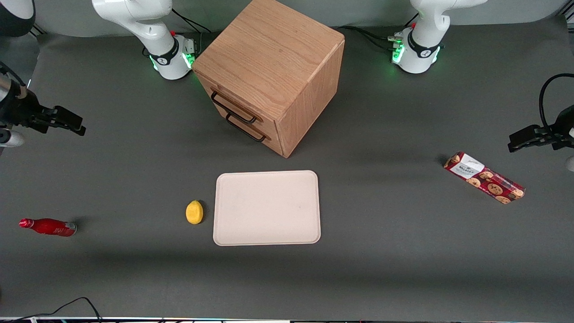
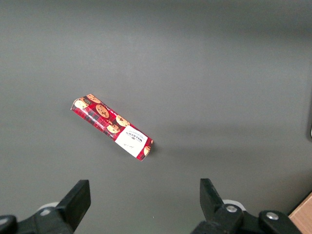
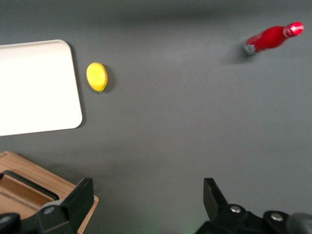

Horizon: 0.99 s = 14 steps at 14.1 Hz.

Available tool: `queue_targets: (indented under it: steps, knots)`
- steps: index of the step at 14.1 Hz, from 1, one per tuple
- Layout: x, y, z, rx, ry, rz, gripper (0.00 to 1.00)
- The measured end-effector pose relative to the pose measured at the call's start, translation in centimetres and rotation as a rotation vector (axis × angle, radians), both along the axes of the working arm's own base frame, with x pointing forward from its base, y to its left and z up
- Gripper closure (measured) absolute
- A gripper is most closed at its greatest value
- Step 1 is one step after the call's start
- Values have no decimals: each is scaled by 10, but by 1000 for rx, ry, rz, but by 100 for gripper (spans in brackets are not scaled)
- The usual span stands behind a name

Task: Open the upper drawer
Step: 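Raise the right gripper and swing it toward the wooden cabinet's drawers, then lower the right gripper onto the upper drawer's black handle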

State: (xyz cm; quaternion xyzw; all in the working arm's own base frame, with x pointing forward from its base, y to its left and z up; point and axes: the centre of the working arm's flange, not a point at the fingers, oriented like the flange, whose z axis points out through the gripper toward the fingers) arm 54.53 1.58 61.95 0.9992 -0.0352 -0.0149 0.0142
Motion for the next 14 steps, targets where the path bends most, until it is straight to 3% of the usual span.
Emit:
queue_targets:
  steps: [8, 14]
  knots:
    - [-23, 116, 2, -1, 45, 285, 0]
    - [-49, 192, 1, 5, 52, 441, 0]
